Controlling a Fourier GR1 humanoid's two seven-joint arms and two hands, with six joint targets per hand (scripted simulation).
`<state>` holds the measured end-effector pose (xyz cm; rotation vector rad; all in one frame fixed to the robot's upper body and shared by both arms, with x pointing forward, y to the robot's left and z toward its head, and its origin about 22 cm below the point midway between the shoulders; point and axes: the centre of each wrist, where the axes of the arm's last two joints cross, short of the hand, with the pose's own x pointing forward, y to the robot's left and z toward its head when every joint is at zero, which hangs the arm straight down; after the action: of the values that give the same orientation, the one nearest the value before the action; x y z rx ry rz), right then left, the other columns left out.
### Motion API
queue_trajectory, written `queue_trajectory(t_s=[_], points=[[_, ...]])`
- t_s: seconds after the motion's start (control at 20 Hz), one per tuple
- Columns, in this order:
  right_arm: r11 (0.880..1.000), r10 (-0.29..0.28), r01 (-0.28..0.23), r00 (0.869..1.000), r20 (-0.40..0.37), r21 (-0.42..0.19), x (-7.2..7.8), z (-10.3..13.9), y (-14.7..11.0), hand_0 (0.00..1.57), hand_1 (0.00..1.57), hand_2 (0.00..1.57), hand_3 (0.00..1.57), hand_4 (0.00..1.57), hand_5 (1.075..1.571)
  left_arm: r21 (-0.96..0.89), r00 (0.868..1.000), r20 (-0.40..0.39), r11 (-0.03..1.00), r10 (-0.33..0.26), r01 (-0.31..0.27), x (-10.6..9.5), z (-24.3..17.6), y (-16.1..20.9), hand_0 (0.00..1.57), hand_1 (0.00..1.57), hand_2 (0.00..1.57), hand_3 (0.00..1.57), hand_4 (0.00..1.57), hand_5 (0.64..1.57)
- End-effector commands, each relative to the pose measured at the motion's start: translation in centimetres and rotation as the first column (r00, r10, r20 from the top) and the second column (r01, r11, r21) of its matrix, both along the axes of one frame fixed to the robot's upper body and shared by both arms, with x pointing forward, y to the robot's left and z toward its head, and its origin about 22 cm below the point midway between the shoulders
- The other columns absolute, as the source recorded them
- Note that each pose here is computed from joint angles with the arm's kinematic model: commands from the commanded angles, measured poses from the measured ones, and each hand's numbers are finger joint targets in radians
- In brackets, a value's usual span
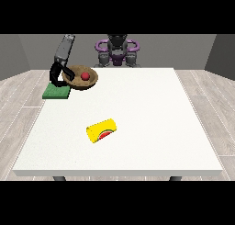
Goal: Pick the cup and pour the ball into the bowl, then pick the bowl and place it on the pad
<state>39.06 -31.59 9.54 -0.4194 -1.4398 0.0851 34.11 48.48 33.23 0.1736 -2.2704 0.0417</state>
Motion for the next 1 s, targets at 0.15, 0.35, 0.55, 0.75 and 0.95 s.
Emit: queue_trajectory(t_s=[0.15, 0.35, 0.55, 0.75, 0.95], points=[[1.0, 0.002, -0.002, 1.0, -0.02, -0.004, -0.7, -1.1, -3.4, 1.57, 1.57, 1.57, 1.57, 1.3, 1.528, 0.006, 0.998, -0.033, 0.999, 0.051, -0.051, 1.1, -2.8, -1.3, 0.0, 0.0, 0.0, 0.0, 0.0, 1.533], [0.999, -0.004, 0.005, 1.0, 0.025, -0.037, -1.9, 0.6, -8.9, 1.57, 1.57, 1.57, 1.48, 1.31, 1.532, 0.007, 0.998, 0.004, 0.998, 0.057, -0.057, -0.3, -0.1, -0.5, 0.0, 0.0, 0.0, 0.0, 0.0, 1.533], [0.999, -0.016, 0.01, 0.99, 0.142, 0.045, -1.8, 0.6, -10.2, 1.57, 1.57, 1.57, 1.11, 1.3, 1.537, 0.027, 0.993, 0.11, 0.999, 0.039, -0.042, -2.7, 3.2, 1.0, 0.0, 0.0, 0.0, 0.0, 0.0, 1.536], [0.997, -0.057, 0.047, 0.987, 0.152, 0.068, -1.9, 2.8, -13.2, 1.57, 1.57, 1.57, 0.78, 1.29, 1.551, 0.044, 0.991, 0.13, 0.998, 0.036, -0.042, -1.9, 3.6, -1.5, 0.0, 0.0, 0.0, 0.0, 0.2, 1.532], [0.997, -0.071, 0.07, 0.979, 0.193, 0.013, -2.6, 3.2, -15.1, 1.57, 1.57, 1.57, 0.46, 1.28, 1.552, 0.071, 0.982, 0.19, 0.997, 0.004, -0.018, -4.0, 6.8, -1.7, 0.0, 0.0, 0.0, 0.0, 0.05, 1.537]])
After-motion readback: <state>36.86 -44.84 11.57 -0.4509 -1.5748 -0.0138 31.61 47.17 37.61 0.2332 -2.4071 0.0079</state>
